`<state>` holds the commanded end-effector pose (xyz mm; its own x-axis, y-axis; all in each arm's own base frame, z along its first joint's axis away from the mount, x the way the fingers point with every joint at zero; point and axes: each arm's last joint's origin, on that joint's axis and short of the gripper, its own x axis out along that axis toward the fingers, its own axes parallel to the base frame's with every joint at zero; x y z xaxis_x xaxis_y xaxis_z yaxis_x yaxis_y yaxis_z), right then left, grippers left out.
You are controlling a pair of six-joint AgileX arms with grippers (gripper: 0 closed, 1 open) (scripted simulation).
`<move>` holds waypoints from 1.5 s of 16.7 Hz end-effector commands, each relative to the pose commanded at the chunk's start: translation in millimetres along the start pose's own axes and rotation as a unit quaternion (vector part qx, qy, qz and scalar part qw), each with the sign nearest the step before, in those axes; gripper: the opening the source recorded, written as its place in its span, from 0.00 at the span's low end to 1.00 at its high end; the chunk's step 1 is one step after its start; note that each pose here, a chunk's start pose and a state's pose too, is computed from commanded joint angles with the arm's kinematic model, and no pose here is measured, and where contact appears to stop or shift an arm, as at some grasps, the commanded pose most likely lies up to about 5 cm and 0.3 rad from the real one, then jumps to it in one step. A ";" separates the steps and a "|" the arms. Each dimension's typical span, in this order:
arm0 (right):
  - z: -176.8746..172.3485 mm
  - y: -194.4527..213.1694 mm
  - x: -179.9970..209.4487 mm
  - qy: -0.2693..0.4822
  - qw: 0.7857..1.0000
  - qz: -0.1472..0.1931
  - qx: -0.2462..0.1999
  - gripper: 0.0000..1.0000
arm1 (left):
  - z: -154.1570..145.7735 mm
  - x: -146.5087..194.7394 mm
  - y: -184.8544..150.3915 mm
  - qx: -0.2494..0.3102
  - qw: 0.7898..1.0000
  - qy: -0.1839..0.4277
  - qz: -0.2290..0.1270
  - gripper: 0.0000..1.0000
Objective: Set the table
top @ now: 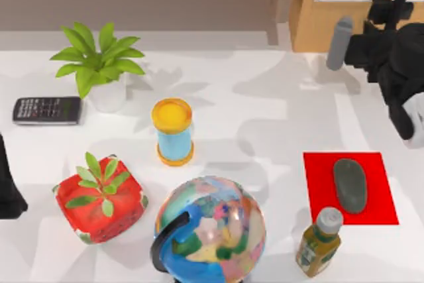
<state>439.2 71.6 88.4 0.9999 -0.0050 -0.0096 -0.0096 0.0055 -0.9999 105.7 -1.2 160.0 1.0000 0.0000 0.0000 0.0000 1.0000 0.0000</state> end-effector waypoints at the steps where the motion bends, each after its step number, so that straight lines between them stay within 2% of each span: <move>1: 0.0 0.0 0.0 0.000 1.000 0.000 0.000 1.00 | 0.0 0.0 0.0 0.000 1.000 0.000 0.000 1.00; 7: 0.0 0.0 0.0 0.000 1.000 0.000 0.000 1.00 | 0.0 0.0 0.0 0.000 1.000 0.000 0.000 1.00; 8: 1.2 13.6 -8.4 -0.002 1.000 0.027 -0.001 1.00 | 0.0 0.0 0.0 0.000 1.000 0.000 0.000 1.00; 17: 16.3 6.8 -30.5 -0.038 0.999 0.002 0.009 1.00 | 0.0 0.0 0.0 0.000 1.000 0.000 0.000 1.00; 25: 1.4 14.0 -48.4 -0.002 1.000 0.027 -0.001 1.00 | 0.0 0.0 0.0 0.000 1.000 0.000 0.000 1.00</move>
<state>390.7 73.4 74.9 0.9979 -0.0003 -0.0643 -0.0643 0.0040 -0.9979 105.7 -1.2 160.0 1.0000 0.0000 0.0000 0.0000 1.0000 0.0000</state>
